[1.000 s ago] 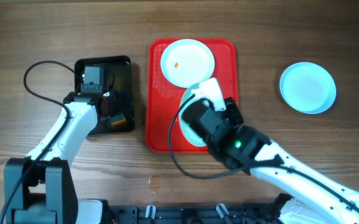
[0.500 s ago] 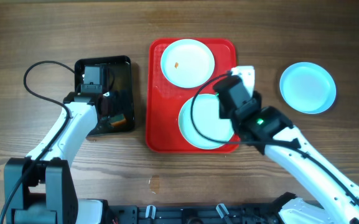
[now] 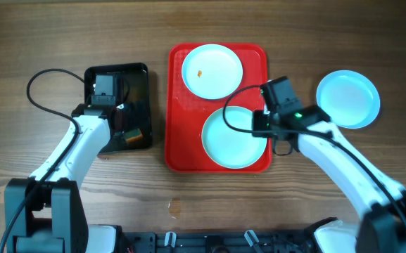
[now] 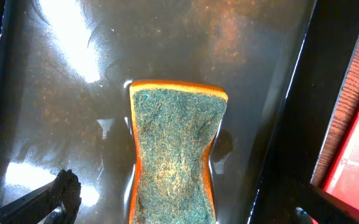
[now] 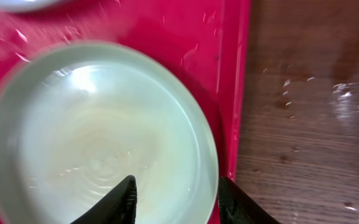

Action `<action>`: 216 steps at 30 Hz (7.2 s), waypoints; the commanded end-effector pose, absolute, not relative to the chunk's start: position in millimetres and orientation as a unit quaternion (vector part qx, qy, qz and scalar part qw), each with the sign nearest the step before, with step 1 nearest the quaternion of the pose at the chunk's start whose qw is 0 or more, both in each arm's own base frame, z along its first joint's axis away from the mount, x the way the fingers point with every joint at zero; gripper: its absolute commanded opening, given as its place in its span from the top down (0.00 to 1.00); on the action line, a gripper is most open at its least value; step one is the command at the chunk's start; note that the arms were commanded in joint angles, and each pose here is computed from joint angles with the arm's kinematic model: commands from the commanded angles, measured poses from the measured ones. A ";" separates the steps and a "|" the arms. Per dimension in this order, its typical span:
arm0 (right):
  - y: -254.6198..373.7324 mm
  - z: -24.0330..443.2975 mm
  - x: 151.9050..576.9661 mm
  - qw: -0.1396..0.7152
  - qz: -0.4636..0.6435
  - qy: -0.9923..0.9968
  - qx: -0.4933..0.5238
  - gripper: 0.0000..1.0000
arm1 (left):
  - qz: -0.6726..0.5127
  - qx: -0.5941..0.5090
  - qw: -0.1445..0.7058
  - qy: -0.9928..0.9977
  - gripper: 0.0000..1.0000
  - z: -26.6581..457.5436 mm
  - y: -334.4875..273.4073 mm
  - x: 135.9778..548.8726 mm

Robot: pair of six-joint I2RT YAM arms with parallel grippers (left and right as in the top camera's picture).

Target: Clean dirty plates on tray and stack at the side

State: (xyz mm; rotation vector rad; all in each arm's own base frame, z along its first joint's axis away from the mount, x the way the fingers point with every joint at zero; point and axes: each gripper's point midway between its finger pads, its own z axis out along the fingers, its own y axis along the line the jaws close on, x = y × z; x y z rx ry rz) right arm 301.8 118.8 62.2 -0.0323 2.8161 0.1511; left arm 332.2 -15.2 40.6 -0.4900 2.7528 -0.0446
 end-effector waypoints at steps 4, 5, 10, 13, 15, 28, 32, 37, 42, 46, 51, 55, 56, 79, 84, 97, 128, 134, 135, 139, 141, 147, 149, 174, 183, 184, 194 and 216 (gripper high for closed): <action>119.8 14.2 297.7 0.103 0.039 0.993 -0.047 0.57 | -0.016 -0.168 0.171 0.971 0.00 40.2 -14.8 331.7; 116.1 11.5 298.8 0.103 0.028 0.993 -0.043 0.57 | -0.016 -0.168 0.171 0.971 0.00 40.2 -14.8 331.7; 113.1 6.0 298.5 0.099 0.018 0.994 -0.044 0.57 | -0.016 -0.168 0.171 0.971 0.00 40.2 -14.8 331.7; 115.0 8.0 301.5 0.105 0.021 0.993 -0.053 0.60 | -0.016 -0.168 0.171 0.971 0.00 40.2 -14.8 331.7; 125.1 14.7 303.5 0.110 0.044 0.988 -0.094 0.66 | -0.016 -0.168 0.171 0.971 0.00 40.2 -14.8 331.7; 125.7 36.6 319.3 0.155 0.039 0.981 -0.109 0.57 | -0.016 -0.168 0.171 0.971 0.00 40.2 -14.8 331.7; 113.1 22.2 323.0 0.148 -0.002 0.983 -0.105 0.57 | -0.016 -0.168 0.171 0.971 0.00 40.2 -14.8 331.7; 113.4 19.8 328.1 0.155 -0.006 0.981 -0.115 0.57 | -0.016 -0.168 0.171 0.971 0.00 40.2 -14.8 331.7; 113.8 17.9 326.2 0.150 -0.003 0.982 -0.116 0.59 | -0.016 -0.168 0.171 0.971 0.00 40.2 -14.6 331.7; 126.0 21.3 327.7 0.152 0.025 0.977 -0.149 0.64 | -0.016 -0.168 0.171 0.971 0.00 40.2 -14.8 331.7; 126.2 30.8 337.7 0.169 0.029 0.973 -0.153 0.62 | -0.016 -0.168 0.171 0.971 0.00 40.2 -14.8 331.7; 120.4 32.2 344.2 0.179 0.025 0.971 -0.157 0.61 | -0.016 -0.168 0.171 0.971 0.00 40.2 -14.8 331.7; 120.4 33.1 346.7 0.184 0.027 0.968 -0.167 0.62 | -0.016 -0.168 0.171 0.971 0.00 40.2 -14.6 331.7; 108.9 -8.1 307.5 0.086 0.031 0.995 -0.032 0.89 | -0.016 -0.168 0.171 0.971 0.00 40.2 -14.8 331.7; 112.3 0.5 312.6 0.097 0.040 0.994 -0.020 0.96 | -0.016 -0.168 0.171 0.971 0.00 40.2 -14.6 331.7; 112.8 167.9 336.6 0.373 -0.084 0.921 -0.067 0.96 | -0.016 -0.168 0.171 0.971 0.00 40.2 -14.8 331.7; 119.7 85.1 339.6 0.229 0.084 0.963 -0.115 0.70 | -0.016 -0.168 0.171 0.971 0.00 40.2 -14.6 331.7; 125.3 40.8 335.7 0.162 0.146 0.967 -0.135 0.69 | -0.016 -0.168 0.171 0.971 0.00 40.2 -14.8 331.7; 125.5 34.1 335.7 0.155 0.145 0.968 -0.137 0.69 | -0.016 -0.168 0.171 0.971 0.00 40.2 -14.8 331.7; 126.1 7.4 338.0 0.134 0.143 0.971 -0.135 0.69 | -0.016 -0.168 0.171 0.971 0.00 40.2 -14.8 331.7; 125.0 -7.4 334.4 0.115 0.141 0.975 -0.132 0.72 | -0.016 -0.168 0.171 0.971 0.00 40.2 -14.8 331.7; 121.2 -21.9 316.9 0.068 0.137 0.981 -0.121 0.88 | -0.016 -0.168 0.171 0.971 0.00 40.2 -14.6 331.7; 122.2 -13.4 318.9 0.078 0.140 0.979 -0.123 0.84 | -0.016 -0.168 0.171 0.971 0.00 40.2 -14.8 331.7; 116.1 -0.2 335.7 0.125 0.110 0.976 -0.143 0.79 | -0.016 -0.168 0.171 0.971 0.00 40.2 -14.8 331.7; 124.9 -0.7 320.6 0.085 0.150 0.982 -0.076 0.74 | -0.016 -0.168 0.171 0.971 0.00 40.2 -14.8 331.7; 128.0 0.0 321.4 0.087 0.159 0.980 -0.077 0.73 | -0.016 -0.168 0.171 0.971 0.00 40.2 -14.6 331.7; 128.1 -7.5 318.7 0.082 0.165 0.982 -0.039 0.96 | -0.016 -0.168 0.171 0.971 0.00 40.2 -14.6 331.7; 79.6 145.2 349.9 0.344 -0.018 0.936 -0.066 0.96 | -0.016 -0.168 0.171 0.971 0.00 40.2 -14.8 331.7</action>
